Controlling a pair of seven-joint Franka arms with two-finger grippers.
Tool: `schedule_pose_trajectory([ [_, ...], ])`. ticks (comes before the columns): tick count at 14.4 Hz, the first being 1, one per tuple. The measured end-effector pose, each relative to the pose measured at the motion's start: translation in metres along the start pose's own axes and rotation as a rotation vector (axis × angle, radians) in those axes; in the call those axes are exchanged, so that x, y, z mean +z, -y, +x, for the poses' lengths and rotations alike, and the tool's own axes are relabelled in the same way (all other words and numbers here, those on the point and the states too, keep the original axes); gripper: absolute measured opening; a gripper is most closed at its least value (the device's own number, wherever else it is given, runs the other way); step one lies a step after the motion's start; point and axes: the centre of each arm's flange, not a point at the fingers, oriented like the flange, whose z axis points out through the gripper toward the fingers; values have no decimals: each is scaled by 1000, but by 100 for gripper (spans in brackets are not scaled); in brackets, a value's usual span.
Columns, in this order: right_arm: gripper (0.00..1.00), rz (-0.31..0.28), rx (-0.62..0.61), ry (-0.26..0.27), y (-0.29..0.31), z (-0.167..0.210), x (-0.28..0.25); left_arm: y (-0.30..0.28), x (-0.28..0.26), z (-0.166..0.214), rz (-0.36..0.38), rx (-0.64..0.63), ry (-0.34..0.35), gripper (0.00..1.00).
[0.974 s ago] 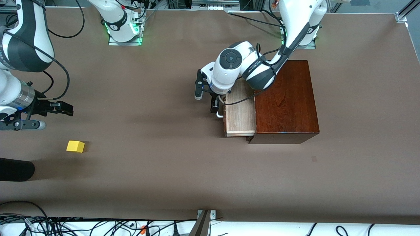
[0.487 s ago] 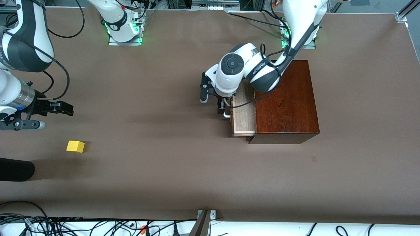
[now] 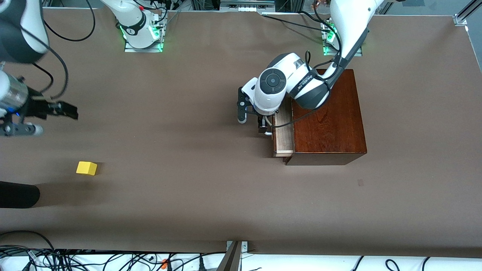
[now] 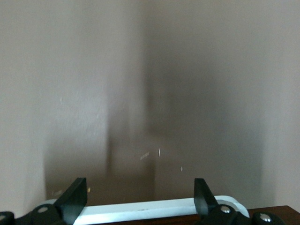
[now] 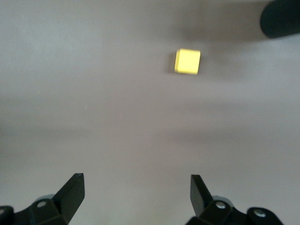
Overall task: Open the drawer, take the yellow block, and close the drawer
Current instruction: 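Push the drawer shut into the box with the left gripper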
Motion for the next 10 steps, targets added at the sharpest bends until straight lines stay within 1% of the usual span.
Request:
schedule_pose_trajectory([
  [2, 100, 1, 2, 1, 0, -19, -24, 9, -3, -17, -16, -9, 15, 100],
  [4, 100, 2, 7, 3, -3, -30, -34, 20, -7, -32, -11, -30, 24, 100],
  [7, 100, 16, 45, 10, -13, -30, -32, 35, -15, -56, -1, -61, 36, 100],
  [10, 100, 21, 101, 12, -17, -30, -30, 37, -17, -61, 5, -60, 45, 100],
])
